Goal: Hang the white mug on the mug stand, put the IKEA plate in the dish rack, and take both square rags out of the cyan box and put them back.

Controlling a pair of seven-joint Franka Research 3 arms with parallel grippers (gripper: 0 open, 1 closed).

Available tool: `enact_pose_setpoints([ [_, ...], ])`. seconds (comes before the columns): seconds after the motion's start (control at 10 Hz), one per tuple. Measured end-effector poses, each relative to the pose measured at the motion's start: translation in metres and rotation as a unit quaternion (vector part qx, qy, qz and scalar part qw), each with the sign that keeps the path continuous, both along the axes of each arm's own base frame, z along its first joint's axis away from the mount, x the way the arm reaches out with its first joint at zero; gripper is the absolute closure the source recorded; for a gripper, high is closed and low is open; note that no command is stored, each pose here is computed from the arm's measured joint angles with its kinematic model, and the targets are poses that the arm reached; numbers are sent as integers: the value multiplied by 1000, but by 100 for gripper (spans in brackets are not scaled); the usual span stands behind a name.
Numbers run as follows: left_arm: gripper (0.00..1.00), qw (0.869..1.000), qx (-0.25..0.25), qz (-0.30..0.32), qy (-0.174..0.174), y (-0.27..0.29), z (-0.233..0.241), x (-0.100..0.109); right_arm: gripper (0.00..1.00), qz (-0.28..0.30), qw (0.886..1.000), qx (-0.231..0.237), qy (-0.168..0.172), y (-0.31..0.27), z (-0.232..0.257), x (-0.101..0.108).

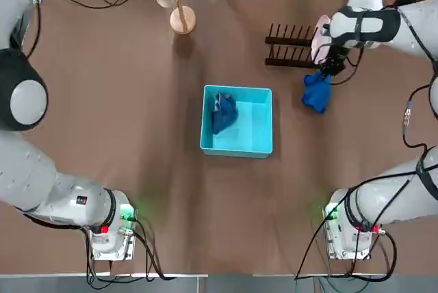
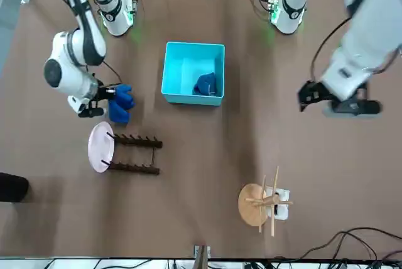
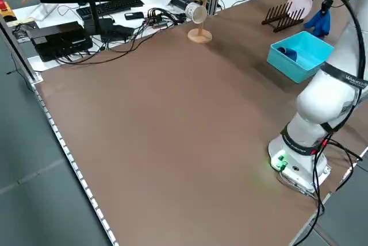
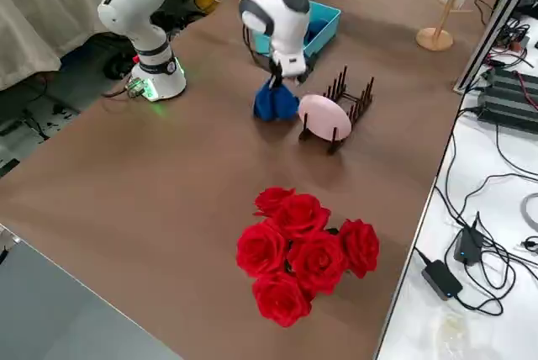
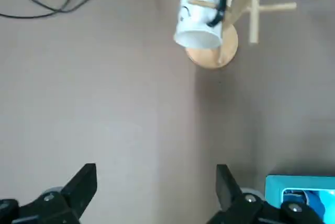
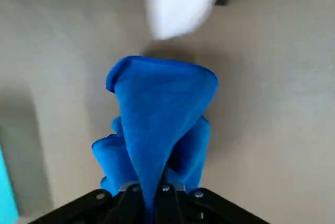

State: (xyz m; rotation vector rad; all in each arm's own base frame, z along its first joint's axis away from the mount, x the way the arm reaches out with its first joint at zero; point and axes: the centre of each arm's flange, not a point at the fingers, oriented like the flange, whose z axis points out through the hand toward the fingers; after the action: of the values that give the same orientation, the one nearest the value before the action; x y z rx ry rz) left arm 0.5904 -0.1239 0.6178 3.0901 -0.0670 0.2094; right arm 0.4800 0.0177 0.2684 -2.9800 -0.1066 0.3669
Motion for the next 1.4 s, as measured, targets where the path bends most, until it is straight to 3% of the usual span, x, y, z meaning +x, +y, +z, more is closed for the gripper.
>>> enact_pose_setpoints([
  [0.6, 0, 999, 4, -26, 34, 105, 58, -51, 96, 87, 995, 46, -31, -153, -17, -15],
  [0.9, 0, 999, 7, -27, 46, 100, 36, -36, 96, 106, 993, 28, -34, -187, -11, -18],
  [1.4, 0, 998, 6, 9, 62, 100, 12, -19, 96, 96, 995, 26, -19, -134, -38, -2],
])
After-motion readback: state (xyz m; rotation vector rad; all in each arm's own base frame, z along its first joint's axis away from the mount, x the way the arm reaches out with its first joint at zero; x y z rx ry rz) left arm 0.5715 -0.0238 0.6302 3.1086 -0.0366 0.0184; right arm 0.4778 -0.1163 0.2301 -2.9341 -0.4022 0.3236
